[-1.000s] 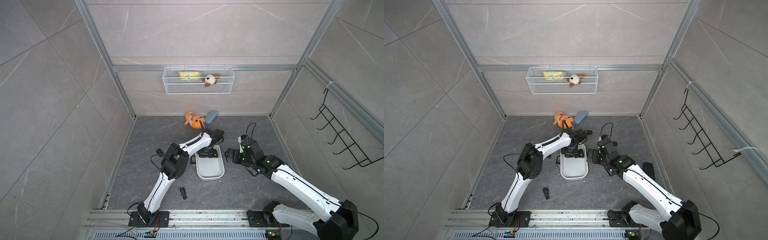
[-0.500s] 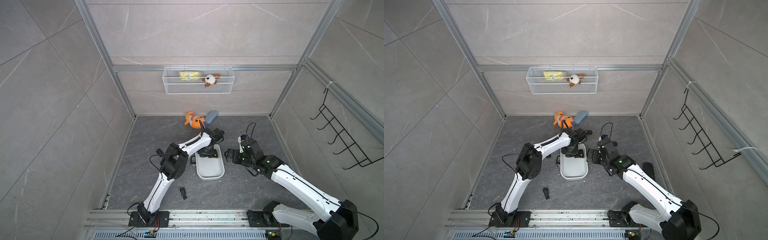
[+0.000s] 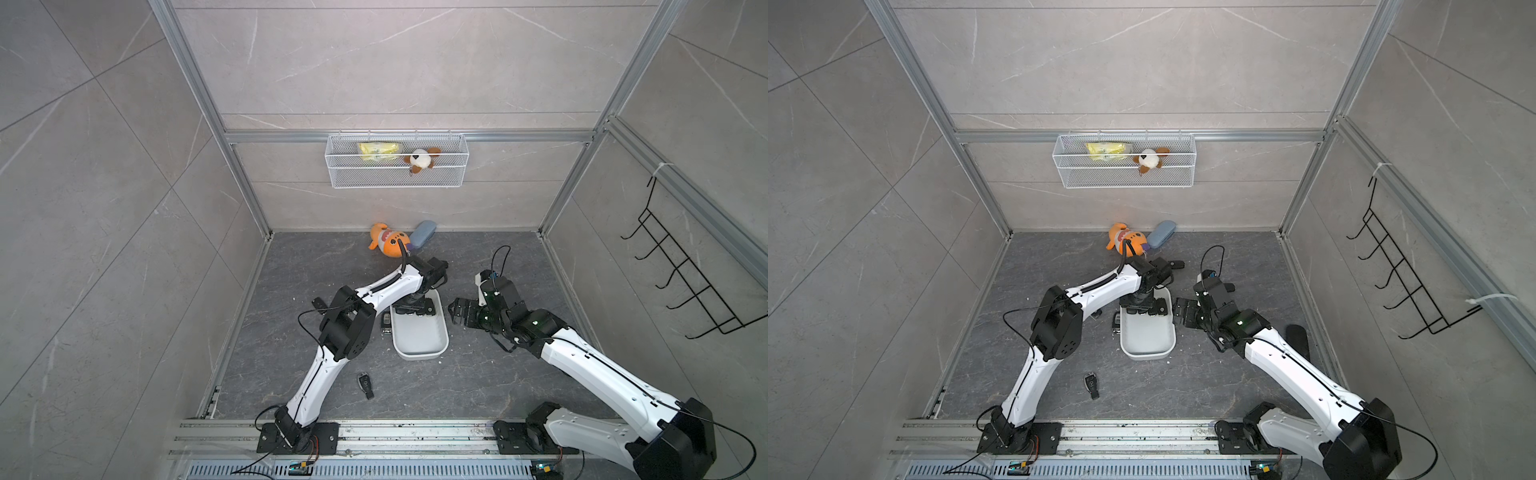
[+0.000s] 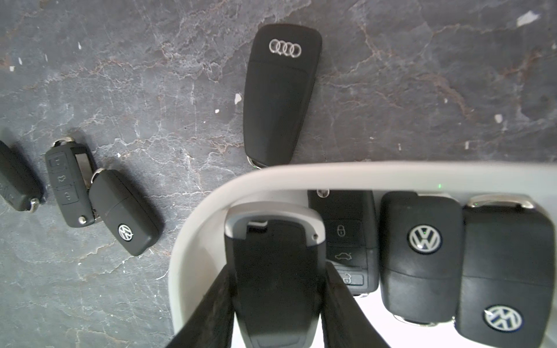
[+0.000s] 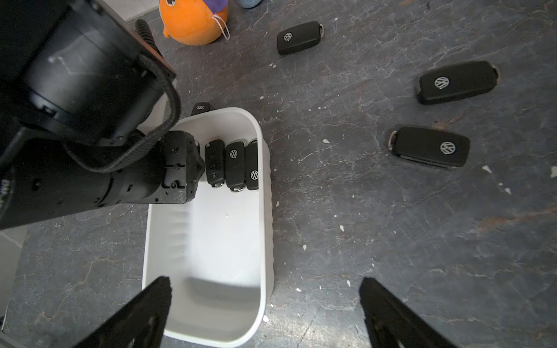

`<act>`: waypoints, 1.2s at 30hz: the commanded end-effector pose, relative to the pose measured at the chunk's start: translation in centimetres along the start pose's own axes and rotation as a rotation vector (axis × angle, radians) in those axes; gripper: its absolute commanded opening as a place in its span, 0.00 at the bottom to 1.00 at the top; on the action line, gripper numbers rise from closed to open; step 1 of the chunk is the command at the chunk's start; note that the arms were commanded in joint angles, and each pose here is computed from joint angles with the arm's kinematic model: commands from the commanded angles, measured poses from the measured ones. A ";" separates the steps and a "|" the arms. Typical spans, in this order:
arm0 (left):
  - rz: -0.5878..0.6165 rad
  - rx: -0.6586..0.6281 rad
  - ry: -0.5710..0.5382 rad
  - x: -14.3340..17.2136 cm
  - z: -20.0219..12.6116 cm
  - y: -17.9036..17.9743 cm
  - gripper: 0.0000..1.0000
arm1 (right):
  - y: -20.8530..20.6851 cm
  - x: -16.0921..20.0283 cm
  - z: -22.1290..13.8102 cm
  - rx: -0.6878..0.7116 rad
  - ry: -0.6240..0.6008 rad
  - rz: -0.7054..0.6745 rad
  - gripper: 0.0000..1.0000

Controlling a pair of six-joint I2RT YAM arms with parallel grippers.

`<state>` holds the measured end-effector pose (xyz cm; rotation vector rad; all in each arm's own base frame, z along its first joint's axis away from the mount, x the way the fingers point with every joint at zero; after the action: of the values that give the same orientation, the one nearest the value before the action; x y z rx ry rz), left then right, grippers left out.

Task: Place the car key into the storage box
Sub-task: Place the car key in the storage box.

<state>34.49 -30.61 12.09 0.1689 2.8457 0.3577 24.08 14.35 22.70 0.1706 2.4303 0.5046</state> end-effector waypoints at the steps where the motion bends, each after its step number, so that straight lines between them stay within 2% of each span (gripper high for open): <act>1: -0.004 -0.047 -0.004 -0.1 0.5 0.0 0.35 | -0.2 0.1 0.2 0.011 0.013 -0.012 1.00; 4: -0.003 -0.039 0.005 -0.1 0.9 -0.3 0.42 | -0.2 0.1 0.2 0.009 0.013 -0.010 1.00; 9: 0.001 -0.037 0.014 0.0 1.4 -0.4 0.47 | -0.2 0.1 0.3 0.011 0.014 -0.012 1.00; 12: 0.001 -0.034 0.010 -0.1 1.2 -0.4 0.54 | -0.2 0.1 0.3 0.011 0.015 -0.011 0.99; 25: -0.011 -0.003 -0.010 -0.3 -0.6 0.0 0.53 | 0.0 0.0 0.5 0.001 0.019 -0.009 1.00; 27: -0.035 0.035 -0.039 -0.5 -2.6 0.6 0.53 | 0.0 0.0 0.5 -0.001 0.018 -0.009 1.00; 32: -0.061 0.125 -0.052 0.3 -4.7 1.2 0.53 | 0.2 0.0 0.5 -0.015 0.022 -0.014 1.00; 36: -0.076 0.197 0.003 2.3 -5.0 1.3 0.50 | 0.3 0.1 0.6 -0.021 0.026 -0.017 0.99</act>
<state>32.37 -29.85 14.26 0.1424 2.8650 0.2197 24.20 14.60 22.29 0.1573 2.4517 0.5191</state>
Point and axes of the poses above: each gripper's point midway between its finger pads, its own z axis out along the fingers, its own y axis along the line the jaws close on, x = y × z, the point moved 7 cm from there along -z, back along the fingers, and after that the axes turned 5 degrees about z, right-handed, at the moved point
